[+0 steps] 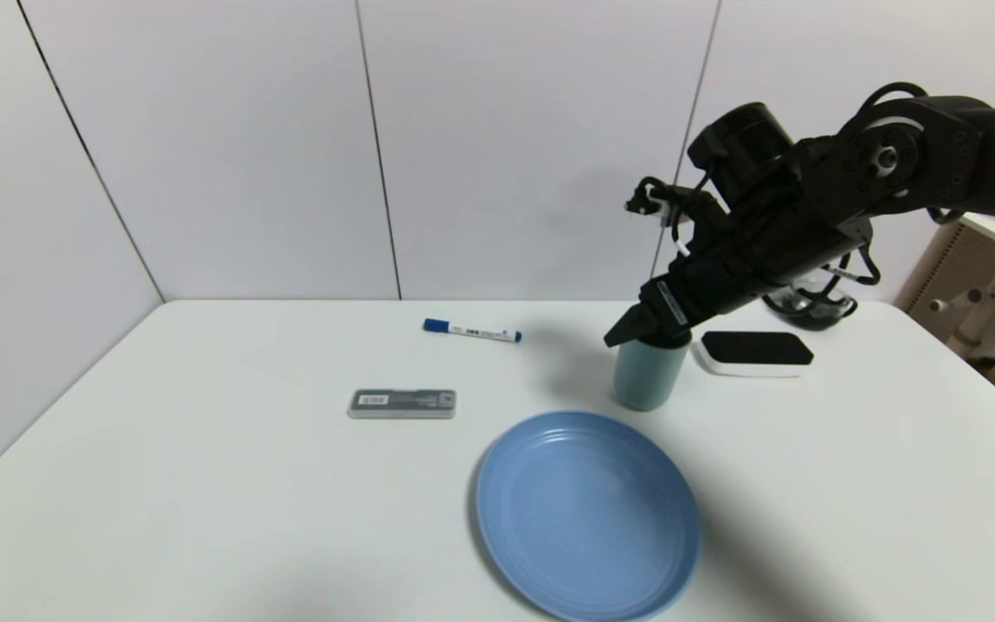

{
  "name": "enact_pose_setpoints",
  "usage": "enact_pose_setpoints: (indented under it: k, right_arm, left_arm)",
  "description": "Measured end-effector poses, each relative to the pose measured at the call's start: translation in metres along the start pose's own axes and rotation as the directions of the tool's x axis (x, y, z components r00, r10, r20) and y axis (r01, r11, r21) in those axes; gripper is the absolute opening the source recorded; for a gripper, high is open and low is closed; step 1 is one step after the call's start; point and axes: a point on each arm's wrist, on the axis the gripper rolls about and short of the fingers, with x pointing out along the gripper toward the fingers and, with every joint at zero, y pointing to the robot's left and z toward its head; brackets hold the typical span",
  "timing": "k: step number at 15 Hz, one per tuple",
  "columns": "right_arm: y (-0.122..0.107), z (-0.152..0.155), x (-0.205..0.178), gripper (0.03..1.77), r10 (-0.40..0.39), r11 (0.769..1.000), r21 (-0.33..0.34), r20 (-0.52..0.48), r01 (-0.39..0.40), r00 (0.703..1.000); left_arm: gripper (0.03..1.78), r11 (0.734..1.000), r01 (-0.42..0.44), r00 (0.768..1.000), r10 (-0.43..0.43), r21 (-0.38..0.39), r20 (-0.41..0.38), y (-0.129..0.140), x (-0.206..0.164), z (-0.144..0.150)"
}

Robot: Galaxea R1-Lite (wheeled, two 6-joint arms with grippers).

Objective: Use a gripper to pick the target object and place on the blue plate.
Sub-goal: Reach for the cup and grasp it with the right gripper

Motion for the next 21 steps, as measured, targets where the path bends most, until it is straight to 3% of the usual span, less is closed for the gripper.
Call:
enact_pose_setpoints:
  k: [8, 21]
  right_arm:
    - [0.008, -0.001, 0.012, 1.70, 0.020, 1.000, -0.016, -0.029, -0.020, 0.999]
    - [0.001, -0.005, 0.042, 1.70, 0.017, 1.000, -0.005, -0.085, -0.017, 0.996]
  left_arm:
    - [1.69, 1.000, 0.000, 1.000, 0.000, 0.000, 0.000, 0.000, 0.000, 0.000]
    - [1.69, 1.000, 0.000, 1.000, 0.000, 0.000, 0.000, 0.000, 0.000, 0.000]
